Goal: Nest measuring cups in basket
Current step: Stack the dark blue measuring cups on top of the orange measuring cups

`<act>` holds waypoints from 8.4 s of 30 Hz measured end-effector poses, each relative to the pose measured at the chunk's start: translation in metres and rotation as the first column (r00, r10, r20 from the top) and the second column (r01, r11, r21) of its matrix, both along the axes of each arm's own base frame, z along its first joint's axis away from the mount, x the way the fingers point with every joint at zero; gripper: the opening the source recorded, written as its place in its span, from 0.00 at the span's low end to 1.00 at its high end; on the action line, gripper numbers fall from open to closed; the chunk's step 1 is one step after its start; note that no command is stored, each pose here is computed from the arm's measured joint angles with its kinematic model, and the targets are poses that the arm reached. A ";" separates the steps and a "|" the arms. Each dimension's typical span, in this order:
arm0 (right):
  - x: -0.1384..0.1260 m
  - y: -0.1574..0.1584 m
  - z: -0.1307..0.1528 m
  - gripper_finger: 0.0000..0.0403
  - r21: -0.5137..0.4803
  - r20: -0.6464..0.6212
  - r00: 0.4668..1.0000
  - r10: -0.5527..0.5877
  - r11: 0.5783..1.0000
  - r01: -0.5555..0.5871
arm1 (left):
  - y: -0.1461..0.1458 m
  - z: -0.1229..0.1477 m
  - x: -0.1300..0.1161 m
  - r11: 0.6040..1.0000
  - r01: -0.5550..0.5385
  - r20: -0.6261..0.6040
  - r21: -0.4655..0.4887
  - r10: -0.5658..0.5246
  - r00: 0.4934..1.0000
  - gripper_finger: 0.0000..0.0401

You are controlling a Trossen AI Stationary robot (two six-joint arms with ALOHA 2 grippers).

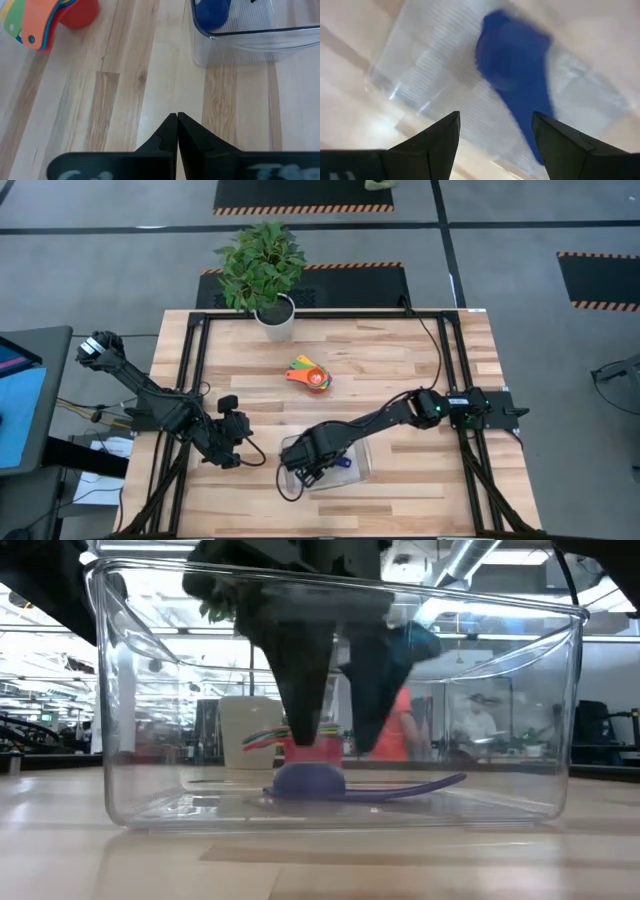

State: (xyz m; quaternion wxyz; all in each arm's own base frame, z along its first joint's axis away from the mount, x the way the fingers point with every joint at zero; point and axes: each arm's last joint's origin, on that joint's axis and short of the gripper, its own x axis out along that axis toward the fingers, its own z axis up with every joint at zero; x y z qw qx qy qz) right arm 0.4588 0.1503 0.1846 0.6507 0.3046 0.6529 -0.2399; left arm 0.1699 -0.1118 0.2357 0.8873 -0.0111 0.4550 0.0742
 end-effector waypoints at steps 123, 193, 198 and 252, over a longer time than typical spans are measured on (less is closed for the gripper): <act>-0.002 0.010 0.028 0.46 -0.115 0.152 0.897 -0.415 0.894 0.433 | -0.002 -0.001 -0.001 0.997 0.062 -0.048 -0.038 -0.064 0.997 0.00; 0.033 0.002 -0.033 0.04 -0.059 0.205 0.927 -0.315 0.941 0.333 | -0.003 -0.001 -0.001 0.994 0.085 -0.062 -0.069 -0.089 0.994 0.00; 0.034 0.006 -0.028 0.02 -0.021 0.213 0.927 -0.308 0.947 0.319 | -0.003 -0.001 -0.001 0.993 0.100 -0.062 -0.057 -0.104 0.993 0.00; 0.005 0.011 -0.018 0.71 -0.073 -0.008 0.997 -0.082 0.994 0.081 | -0.002 -0.001 -0.001 0.996 0.082 -0.055 -0.037 -0.083 0.995 0.00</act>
